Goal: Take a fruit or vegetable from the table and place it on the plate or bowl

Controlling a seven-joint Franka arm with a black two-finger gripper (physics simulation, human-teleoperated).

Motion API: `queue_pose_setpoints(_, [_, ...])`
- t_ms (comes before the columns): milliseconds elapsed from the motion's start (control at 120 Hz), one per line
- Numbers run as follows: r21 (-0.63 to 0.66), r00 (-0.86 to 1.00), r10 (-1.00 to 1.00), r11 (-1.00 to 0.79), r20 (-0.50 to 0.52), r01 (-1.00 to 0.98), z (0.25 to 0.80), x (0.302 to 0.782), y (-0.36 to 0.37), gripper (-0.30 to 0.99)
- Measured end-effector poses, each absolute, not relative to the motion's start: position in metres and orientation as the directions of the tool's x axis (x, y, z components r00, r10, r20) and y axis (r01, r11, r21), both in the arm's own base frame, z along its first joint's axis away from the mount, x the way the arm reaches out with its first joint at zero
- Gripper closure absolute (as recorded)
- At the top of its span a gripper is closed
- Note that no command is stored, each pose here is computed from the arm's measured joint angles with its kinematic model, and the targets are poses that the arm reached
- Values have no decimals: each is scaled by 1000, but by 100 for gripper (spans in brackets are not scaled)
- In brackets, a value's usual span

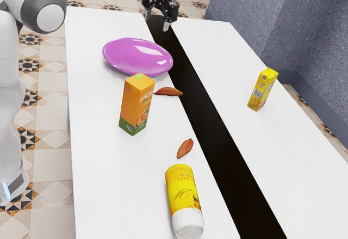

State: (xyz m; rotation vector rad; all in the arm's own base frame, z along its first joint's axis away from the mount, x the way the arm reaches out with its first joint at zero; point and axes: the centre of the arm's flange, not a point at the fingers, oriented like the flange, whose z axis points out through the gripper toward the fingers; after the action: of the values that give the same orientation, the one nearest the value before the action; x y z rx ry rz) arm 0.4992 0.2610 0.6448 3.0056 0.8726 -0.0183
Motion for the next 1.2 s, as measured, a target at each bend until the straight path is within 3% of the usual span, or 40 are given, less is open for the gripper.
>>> queue_pose_setpoints(133, [15,870,493,-870,-25,493,643,514,229,0])
queue_pose_setpoints(250, [65,833,552,-830,-38,554,639,501,264,0])
queue_pose_setpoints(392, [146,872,476,-876,118,459,729,477,238,0])
queue_pose_setpoints(450, [151,885,444,-893,144,423,739,478,226,0])
queue_pose_setpoints(550, [97,910,399,-916,112,390,690,533,209,0])
queue_pose_setpoints(617, [87,968,227,-972,104,219,653,591,116,0])
queue_pose_setpoints(675, [101,986,141,-986,95,131,626,611,71,1])
queue_pose_setpoints(808, [123,980,162,-981,113,148,601,616,107,1])
queue_pose_setpoints(992, [138,986,165,-977,22,161,516,604,140,1])
queue_pose_setpoints(1200, [100,993,115,-988,9,114,466,594,155,2])
